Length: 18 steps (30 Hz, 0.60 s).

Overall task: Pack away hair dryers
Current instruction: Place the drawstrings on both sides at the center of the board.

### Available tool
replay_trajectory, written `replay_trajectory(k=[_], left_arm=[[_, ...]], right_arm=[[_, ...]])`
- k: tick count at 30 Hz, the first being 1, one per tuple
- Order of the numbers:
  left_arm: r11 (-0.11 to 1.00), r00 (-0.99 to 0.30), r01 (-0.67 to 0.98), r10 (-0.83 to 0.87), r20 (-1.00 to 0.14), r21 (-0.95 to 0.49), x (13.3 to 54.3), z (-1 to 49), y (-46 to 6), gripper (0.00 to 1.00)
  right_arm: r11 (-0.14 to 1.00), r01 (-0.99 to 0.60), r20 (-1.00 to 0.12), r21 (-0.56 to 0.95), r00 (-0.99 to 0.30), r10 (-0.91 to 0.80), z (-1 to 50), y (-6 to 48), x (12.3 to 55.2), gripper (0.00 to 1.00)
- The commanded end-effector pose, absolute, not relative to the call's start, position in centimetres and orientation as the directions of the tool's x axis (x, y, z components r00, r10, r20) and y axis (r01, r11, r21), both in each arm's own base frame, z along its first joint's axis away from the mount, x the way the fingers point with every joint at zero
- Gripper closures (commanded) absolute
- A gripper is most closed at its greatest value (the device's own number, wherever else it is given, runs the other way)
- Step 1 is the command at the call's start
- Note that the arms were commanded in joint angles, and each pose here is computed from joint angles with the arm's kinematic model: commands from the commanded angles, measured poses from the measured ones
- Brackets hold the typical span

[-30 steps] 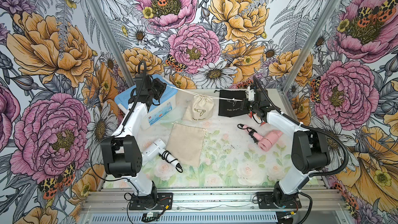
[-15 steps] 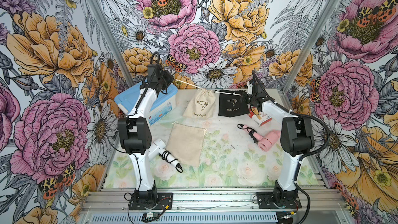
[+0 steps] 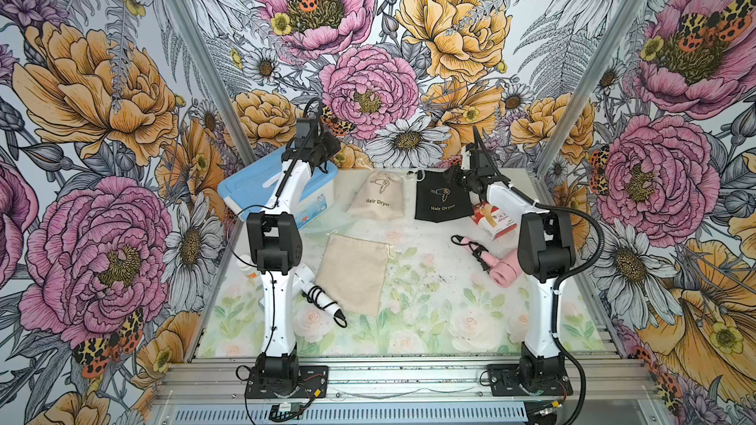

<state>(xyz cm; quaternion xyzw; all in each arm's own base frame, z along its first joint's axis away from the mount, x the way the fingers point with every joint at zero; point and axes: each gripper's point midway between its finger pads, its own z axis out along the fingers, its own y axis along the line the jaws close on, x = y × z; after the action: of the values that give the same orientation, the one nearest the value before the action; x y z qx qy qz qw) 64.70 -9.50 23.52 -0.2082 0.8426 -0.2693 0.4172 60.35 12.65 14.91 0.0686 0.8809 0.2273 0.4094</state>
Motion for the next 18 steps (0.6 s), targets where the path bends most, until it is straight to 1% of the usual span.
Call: replay_trajectory(k=[1,2,3,4,6,9,13,16,18], left_arm=[[0.836,-0.546,-0.006,-0.463,-0.698,-0.549,64.4,26.9,-11.4,0.38],[0.842,-0.551,0.002,-0.449,-0.703,-0.539,64.1,27.3,-11.6,0.28],[0.848,-0.553,0.002,-0.44,-0.707,-0.53,63.8,27.6,-11.7,0.23],[0.855,-0.558,0.008,-0.427,-0.712,-0.519,63.5,27.8,-11.8,0.21],[0.868,-0.562,0.006,-0.408,-0.72,-0.497,62.5,28.2,-11.7,0.2],[0.899,-0.572,0.065,-0.322,-0.754,-0.433,60.4,29.1,-13.3,0.18],[0.914,-0.583,0.258,-0.11,-0.805,-0.312,56.2,30.0,-18.3,0.19],[0.88,-0.558,0.424,0.068,-0.827,-0.214,52.6,29.9,-22.2,0.19],[0.849,-0.54,0.5,0.149,-0.828,-0.173,50.6,29.4,-24.1,0.2]], right_arm=[[0.888,-0.109,-0.76,0.446,-0.571,0.311,21.5,12.2,59.6,0.33],[0.895,-0.104,-0.775,0.435,-0.549,0.312,22.8,11.5,59.1,0.28],[0.899,-0.098,-0.786,0.428,-0.531,0.316,23.9,11.0,58.5,0.26],[0.901,-0.089,-0.794,0.424,-0.516,0.322,24.9,10.3,57.8,0.24],[0.908,-0.06,-0.807,0.414,-0.486,0.336,26.6,9.0,56.1,0.2],[0.912,0.002,-0.807,0.411,-0.465,0.365,27.3,6.9,52.7,0.17],[0.899,0.085,-0.782,0.429,-0.463,0.417,26.1,4.3,47.9,0.16],[0.873,0.142,-0.751,0.466,-0.459,0.476,24.9,2.5,44.9,0.16],[0.842,0.188,-0.716,0.506,-0.454,0.531,23.8,1.3,43.0,0.16]])
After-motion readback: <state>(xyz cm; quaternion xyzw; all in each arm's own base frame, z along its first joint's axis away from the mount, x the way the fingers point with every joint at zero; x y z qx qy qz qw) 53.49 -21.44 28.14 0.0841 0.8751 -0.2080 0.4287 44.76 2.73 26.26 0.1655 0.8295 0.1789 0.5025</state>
